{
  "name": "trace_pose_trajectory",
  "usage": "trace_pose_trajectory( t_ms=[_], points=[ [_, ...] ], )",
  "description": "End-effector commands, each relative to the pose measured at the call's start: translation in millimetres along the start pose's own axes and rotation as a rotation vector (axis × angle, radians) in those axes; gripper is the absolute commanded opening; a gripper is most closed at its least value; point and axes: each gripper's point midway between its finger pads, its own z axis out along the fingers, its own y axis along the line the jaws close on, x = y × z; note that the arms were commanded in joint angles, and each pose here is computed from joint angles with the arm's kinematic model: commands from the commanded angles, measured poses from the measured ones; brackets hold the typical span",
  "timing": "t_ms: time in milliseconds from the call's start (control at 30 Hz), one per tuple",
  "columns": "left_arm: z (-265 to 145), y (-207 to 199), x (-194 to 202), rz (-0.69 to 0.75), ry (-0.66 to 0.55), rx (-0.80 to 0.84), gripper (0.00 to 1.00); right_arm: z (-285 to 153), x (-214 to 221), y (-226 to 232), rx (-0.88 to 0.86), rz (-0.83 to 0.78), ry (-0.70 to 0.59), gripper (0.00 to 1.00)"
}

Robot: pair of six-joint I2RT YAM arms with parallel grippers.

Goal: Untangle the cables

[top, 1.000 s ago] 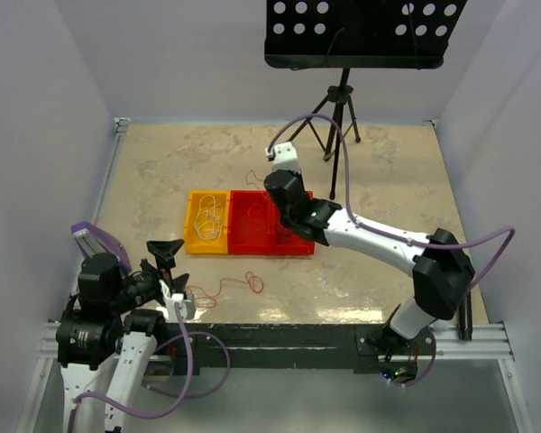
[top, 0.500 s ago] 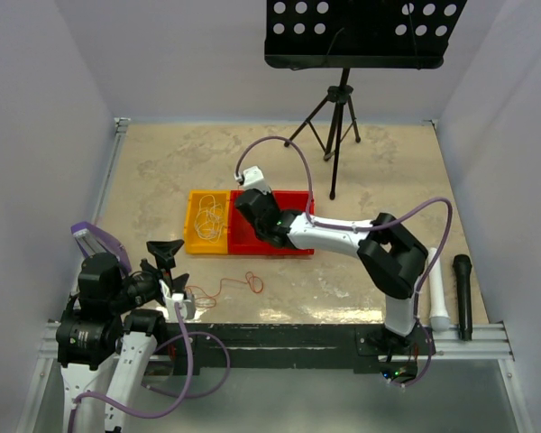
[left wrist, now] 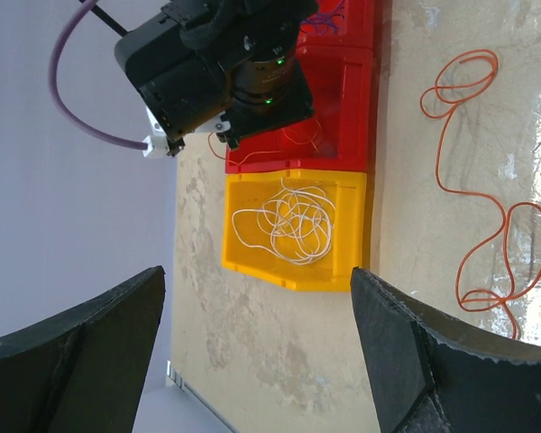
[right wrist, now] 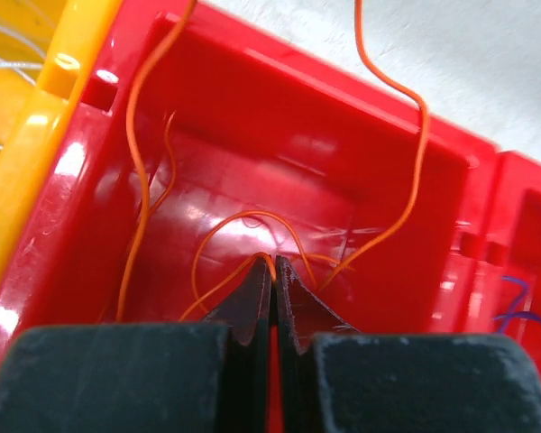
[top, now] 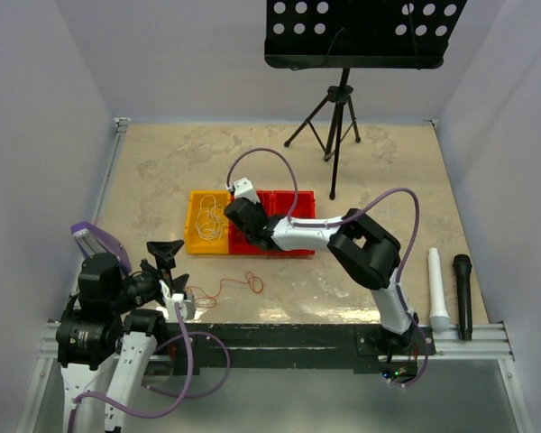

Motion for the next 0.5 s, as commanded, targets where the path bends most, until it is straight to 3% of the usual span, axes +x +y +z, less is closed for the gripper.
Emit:
trace_pose_trajectory(
  t_ms=[0, 200, 333, 467],
  points=[
    [-1.7, 4.5, -4.2, 0.028, -0.012, -0.014, 0.88, 4.1, -23.7, 15.0, -0.024, 0.1, -0.056, 0.0],
    [-1.9, 5.7, -3.9, 0.029, -0.008, -0.014, 0.88, 4.1, -29.7, 18.5, -0.026, 0.128, -0.06, 0.01],
    [-1.5, 5.7, -4.2, 0.031, -0.011, -0.012, 0.88, -14.8, -49.9, 8.3, -0.025, 0.166, -0.087, 0.26],
    [-2.1, 7.4, -5.7, 0.031, -0.015, -0.015, 0.88, -40.4, -76.1, -1.7, -0.041, 0.209, -0.132, 0.42]
  ],
)
